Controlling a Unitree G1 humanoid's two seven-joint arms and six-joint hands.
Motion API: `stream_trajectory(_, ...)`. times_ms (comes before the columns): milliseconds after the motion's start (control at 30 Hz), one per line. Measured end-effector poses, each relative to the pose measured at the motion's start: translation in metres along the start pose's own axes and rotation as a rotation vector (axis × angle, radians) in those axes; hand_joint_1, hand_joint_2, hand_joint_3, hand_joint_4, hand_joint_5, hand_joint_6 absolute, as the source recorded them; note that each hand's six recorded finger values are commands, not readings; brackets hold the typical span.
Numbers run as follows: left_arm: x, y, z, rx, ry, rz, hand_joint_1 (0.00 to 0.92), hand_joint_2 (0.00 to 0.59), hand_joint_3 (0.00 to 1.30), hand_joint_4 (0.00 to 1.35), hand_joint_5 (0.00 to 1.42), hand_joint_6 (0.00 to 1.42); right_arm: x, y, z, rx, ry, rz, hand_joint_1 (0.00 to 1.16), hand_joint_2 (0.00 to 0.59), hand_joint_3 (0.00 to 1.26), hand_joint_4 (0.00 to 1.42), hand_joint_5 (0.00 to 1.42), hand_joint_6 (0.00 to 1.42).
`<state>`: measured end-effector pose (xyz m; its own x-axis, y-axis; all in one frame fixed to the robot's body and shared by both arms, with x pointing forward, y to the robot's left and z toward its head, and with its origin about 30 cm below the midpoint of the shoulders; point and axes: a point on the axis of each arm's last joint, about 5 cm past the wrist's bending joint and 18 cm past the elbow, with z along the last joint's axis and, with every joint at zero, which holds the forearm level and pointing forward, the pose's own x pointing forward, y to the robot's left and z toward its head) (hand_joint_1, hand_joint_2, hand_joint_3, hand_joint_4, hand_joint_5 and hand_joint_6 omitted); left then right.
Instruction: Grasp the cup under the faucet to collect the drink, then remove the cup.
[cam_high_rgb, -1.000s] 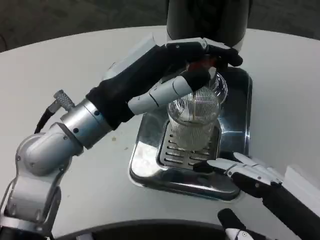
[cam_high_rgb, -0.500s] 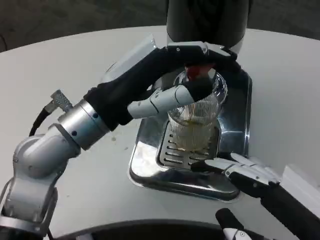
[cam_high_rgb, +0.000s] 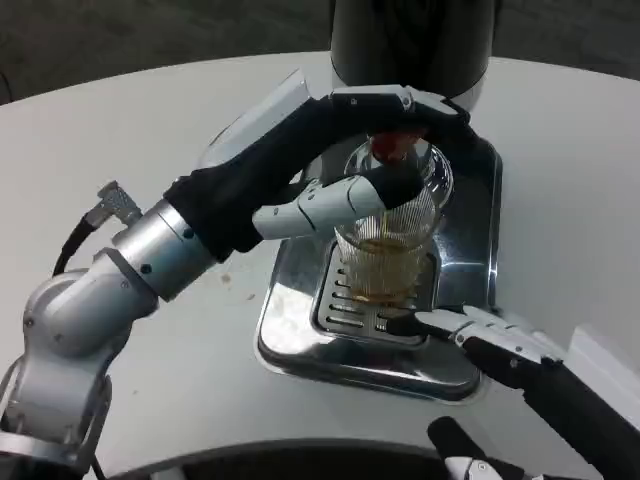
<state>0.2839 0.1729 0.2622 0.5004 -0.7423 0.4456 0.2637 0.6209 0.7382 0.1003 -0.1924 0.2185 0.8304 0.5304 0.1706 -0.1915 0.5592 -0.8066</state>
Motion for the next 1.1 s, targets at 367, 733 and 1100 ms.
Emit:
stream_trajectory(367,0.000,0.000,-0.0003,0.001,0.001,0.004,0.000,0.130,0.49,0.28,0.32,0.21,0.002,0.0086,-0.0041,0.009,0.046,-0.077,0.89,0.268,0.19,0.18,0.18,0.18)
stream_trajectory(733,-0.001,0.000,-0.0009,0.002,0.001,0.006,0.000,0.134,0.48,0.28,0.32,0.21,0.014,0.0275,-0.0214,0.216,0.132,-0.225,0.91,0.192,0.18,0.14,0.09,0.21)
stream_trajectory(1100,-0.001,0.000,-0.0009,0.010,0.000,0.010,0.000,0.134,0.48,0.28,0.32,0.21,0.038,0.0419,-0.0359,0.378,0.148,-0.364,0.94,0.174,0.14,0.11,0.07,0.20)
